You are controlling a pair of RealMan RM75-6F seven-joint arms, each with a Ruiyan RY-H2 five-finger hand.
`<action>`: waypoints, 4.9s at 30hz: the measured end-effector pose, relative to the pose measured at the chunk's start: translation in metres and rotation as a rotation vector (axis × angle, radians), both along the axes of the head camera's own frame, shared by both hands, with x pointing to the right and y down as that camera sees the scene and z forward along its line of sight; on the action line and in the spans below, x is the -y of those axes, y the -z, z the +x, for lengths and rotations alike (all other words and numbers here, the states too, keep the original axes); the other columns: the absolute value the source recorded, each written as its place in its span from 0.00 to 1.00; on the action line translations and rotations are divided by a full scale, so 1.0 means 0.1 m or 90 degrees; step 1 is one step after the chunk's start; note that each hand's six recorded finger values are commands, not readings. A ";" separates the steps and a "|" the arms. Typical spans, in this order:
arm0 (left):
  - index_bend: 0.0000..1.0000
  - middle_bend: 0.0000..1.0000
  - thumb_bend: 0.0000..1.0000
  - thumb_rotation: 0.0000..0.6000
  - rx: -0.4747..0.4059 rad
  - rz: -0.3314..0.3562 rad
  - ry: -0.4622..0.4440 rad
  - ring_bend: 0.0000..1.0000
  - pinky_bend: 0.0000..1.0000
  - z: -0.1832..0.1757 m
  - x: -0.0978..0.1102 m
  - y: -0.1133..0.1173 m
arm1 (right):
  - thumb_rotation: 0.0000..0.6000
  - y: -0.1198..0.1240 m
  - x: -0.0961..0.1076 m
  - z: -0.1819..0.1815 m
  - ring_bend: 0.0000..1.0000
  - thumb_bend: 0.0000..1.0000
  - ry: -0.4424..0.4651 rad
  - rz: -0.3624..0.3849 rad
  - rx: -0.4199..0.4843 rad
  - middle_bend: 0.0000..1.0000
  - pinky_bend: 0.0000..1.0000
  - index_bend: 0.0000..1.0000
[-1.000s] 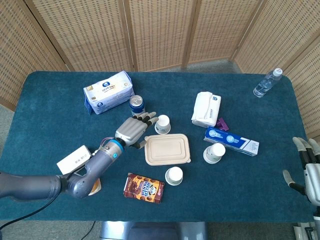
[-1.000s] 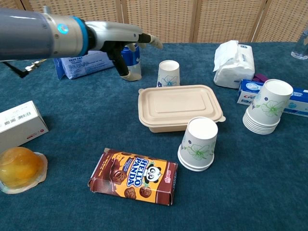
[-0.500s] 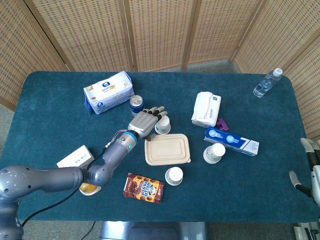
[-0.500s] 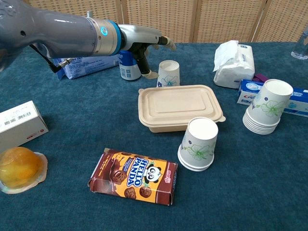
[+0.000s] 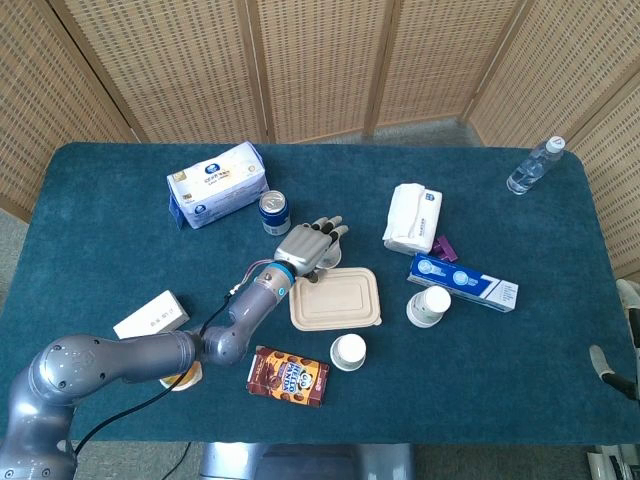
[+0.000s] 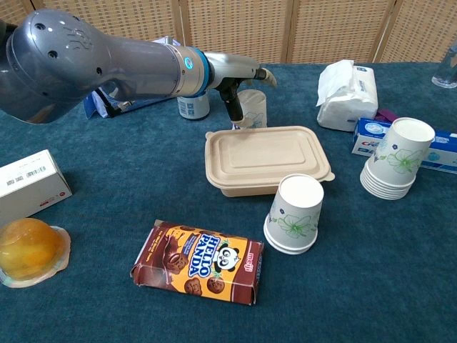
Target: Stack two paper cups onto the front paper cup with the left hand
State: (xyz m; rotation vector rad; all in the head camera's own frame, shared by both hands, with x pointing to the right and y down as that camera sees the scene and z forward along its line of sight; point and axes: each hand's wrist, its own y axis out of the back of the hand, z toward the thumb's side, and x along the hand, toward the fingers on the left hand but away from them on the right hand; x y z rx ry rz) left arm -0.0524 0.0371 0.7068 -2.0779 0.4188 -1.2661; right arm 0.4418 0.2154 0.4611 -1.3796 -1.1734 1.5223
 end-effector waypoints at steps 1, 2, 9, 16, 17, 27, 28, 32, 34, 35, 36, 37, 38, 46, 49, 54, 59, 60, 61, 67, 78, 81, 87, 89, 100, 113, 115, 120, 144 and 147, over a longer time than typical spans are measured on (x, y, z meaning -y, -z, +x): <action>0.07 0.00 0.43 1.00 0.000 0.003 0.003 0.03 0.31 0.00 0.01 0.00 | 1.00 0.00 0.00 0.00 0.01 0.37 -0.001 0.000 0.000 0.14 0.30 0.00; 0.08 0.00 0.43 1.00 0.000 0.005 0.004 0.05 0.32 0.00 0.02 -0.01 | 1.00 0.00 0.00 0.01 0.01 0.37 -0.002 0.000 0.000 0.14 0.30 0.00; 0.15 0.01 0.44 1.00 0.004 0.005 0.017 0.16 0.38 -0.03 0.05 -0.05 | 1.00 0.01 0.00 0.02 0.01 0.37 -0.005 0.001 -0.002 0.14 0.30 0.00; 0.23 0.07 0.44 1.00 0.004 0.006 0.021 0.24 0.43 -0.02 0.06 -0.09 | 1.00 0.03 0.00 0.02 0.00 0.37 -0.009 0.002 0.001 0.14 0.31 0.00; 0.24 0.08 0.45 1.00 0.004 0.006 0.022 0.25 0.44 -0.02 0.06 -0.09 | 1.00 0.03 0.00 0.02 0.01 0.37 -0.009 0.002 0.000 0.14 0.31 0.00; 0.29 0.15 0.45 1.00 -0.007 0.018 0.030 0.32 0.51 -0.01 0.08 -0.08 | 1.00 0.06 -0.01 0.05 0.01 0.37 -0.016 0.006 -0.001 0.14 0.31 0.00; 0.29 0.16 0.45 1.00 -0.008 0.019 0.032 0.33 0.52 -0.02 0.08 -0.07 | 1.00 0.06 -0.01 0.05 0.01 0.37 -0.015 0.006 -0.001 0.14 0.31 0.00; 0.31 0.18 0.45 1.00 -0.008 0.018 0.038 0.35 0.53 -0.07 0.08 -0.08 | 1.00 0.05 -0.02 0.05 0.01 0.37 -0.015 0.005 0.001 0.14 0.31 0.00; 0.32 0.18 0.45 1.00 -0.008 0.017 0.041 0.35 0.54 -0.08 0.08 -0.08 | 1.00 0.05 -0.02 0.04 0.01 0.37 -0.014 0.005 0.002 0.14 0.31 0.00; 0.32 0.19 0.45 1.00 -0.009 0.017 0.042 0.36 0.54 -0.09 0.08 -0.08 | 1.00 0.04 -0.02 0.04 0.01 0.37 -0.014 0.005 0.003 0.14 0.31 0.00; 0.33 0.19 0.45 1.00 -0.010 0.016 0.044 0.36 0.55 -0.09 0.08 -0.08 | 1.00 0.04 -0.02 0.04 0.01 0.37 -0.013 0.005 0.002 0.14 0.31 0.00; 0.33 0.19 0.45 1.00 -0.011 0.015 0.045 0.36 0.55 -0.10 0.08 -0.08 | 1.00 0.04 -0.02 0.04 0.01 0.37 -0.013 0.005 0.002 0.14 0.31 0.00; 0.33 0.19 0.45 1.00 -0.012 0.015 0.047 0.36 0.55 -0.10 0.09 -0.08 | 1.00 0.04 -0.02 0.04 0.01 0.37 -0.013 0.005 0.002 0.14 0.31 0.00; 0.33 0.20 0.45 1.00 -0.045 0.004 0.067 0.36 0.55 -0.13 0.14 0.04 | 1.00 0.04 -0.01 0.05 0.01 0.37 -0.015 0.003 -0.001 0.14 0.31 0.00; 0.33 0.20 0.45 1.00 -0.062 0.000 0.071 0.36 0.55 -0.16 0.15 0.13 | 1.00 0.02 -0.01 0.05 0.01 0.37 -0.015 0.000 0.001 0.14 0.31 0.00; 0.33 0.20 0.45 1.00 -0.094 -0.011 0.073 0.36 0.55 -0.22 0.16 0.34 | 1.00 -0.01 0.00 0.03 0.00 0.37 -0.013 -0.004 0.003 0.14 0.31 0.00; 0.33 0.20 0.45 1.00 -0.124 -0.019 0.077 0.36 0.55 -0.33 0.18 0.59 | 1.00 -0.04 0.03 0.00 0.01 0.37 -0.008 -0.006 0.008 0.14 0.31 0.00; 0.33 0.20 0.45 1.00 -0.130 -0.020 0.077 0.36 0.55 -0.34 0.19 0.64 | 1.00 -0.04 0.03 -0.01 0.00 0.37 -0.007 -0.007 0.008 0.14 0.31 0.00; 0.33 0.20 0.45 1.00 -0.136 -0.022 0.077 0.36 0.55 -0.36 0.19 0.69 | 1.00 -0.05 0.04 -0.02 0.01 0.37 -0.005 -0.007 0.009 0.14 0.31 0.00; 0.33 0.19 0.45 1.00 -0.167 -0.034 0.063 0.36 0.55 -0.35 0.12 0.92 | 1.00 -0.06 0.05 -0.04 0.01 0.37 -0.002 -0.008 0.012 0.14 0.31 0.00; 0.33 0.19 0.45 1.00 -0.211 -0.090 -0.007 0.36 0.55 -0.05 -0.19 1.15 | 1.00 -0.01 0.02 0.01 0.01 0.37 -0.011 -0.002 0.010 0.14 0.31 0.00; 0.33 0.19 0.45 1.00 -0.215 -0.107 -0.028 0.36 0.55 0.03 -0.28 1.17 | 1.00 -0.01 0.00 0.03 0.01 0.37 -0.015 -0.001 0.009 0.14 0.31 0.00; 0.33 0.19 0.45 1.00 -0.215 -0.136 -0.069 0.36 0.55 0.14 -0.47 1.18 | 1.00 -0.01 0.00 0.04 0.01 0.37 -0.016 -0.001 0.012 0.14 0.31 0.00; 0.33 0.19 0.45 1.00 -0.217 -0.148 -0.079 0.36 0.55 0.18 -0.54 1.18 | 1.00 -0.01 -0.01 0.04 0.01 0.37 -0.016 0.000 0.012 0.14 0.31 0.00; 0.33 0.19 0.45 1.00 -0.221 -0.184 -0.121 0.36 0.55 0.30 -0.72 1.23 | 1.00 0.03 -0.04 0.10 0.01 0.37 -0.025 0.006 0.010 0.14 0.31 0.00; 0.32 0.19 0.45 1.00 -0.194 -0.194 -0.134 0.36 0.55 0.13 -0.73 1.30 | 1.00 0.01 -0.02 0.06 0.01 0.37 -0.020 0.005 0.013 0.14 0.31 0.00; 0.32 0.19 0.45 1.00 -0.187 -0.199 -0.141 0.36 0.55 0.12 -0.75 1.28 | 1.00 0.01 -0.03 0.06 0.01 0.37 -0.020 0.005 0.013 0.14 0.31 0.00; 0.32 0.19 0.45 1.00 -0.175 -0.202 -0.154 0.36 0.55 0.11 -0.79 1.26 | 1.00 0.02 -0.03 0.06 0.01 0.37 -0.020 0.007 0.012 0.14 0.31 0.00; 0.26 0.16 0.45 1.00 -0.134 -0.196 -0.181 0.31 0.49 0.16 -0.87 1.11 | 1.00 0.05 -0.06 0.11 0.02 0.37 -0.029 0.014 0.016 0.14 0.31 0.00; 0.11 0.07 0.45 1.00 -0.123 -0.185 -0.192 0.19 0.39 0.16 -0.87 1.10 | 1.00 0.06 -0.06 0.12 0.02 0.37 -0.030 0.016 0.016 0.14 0.31 0.00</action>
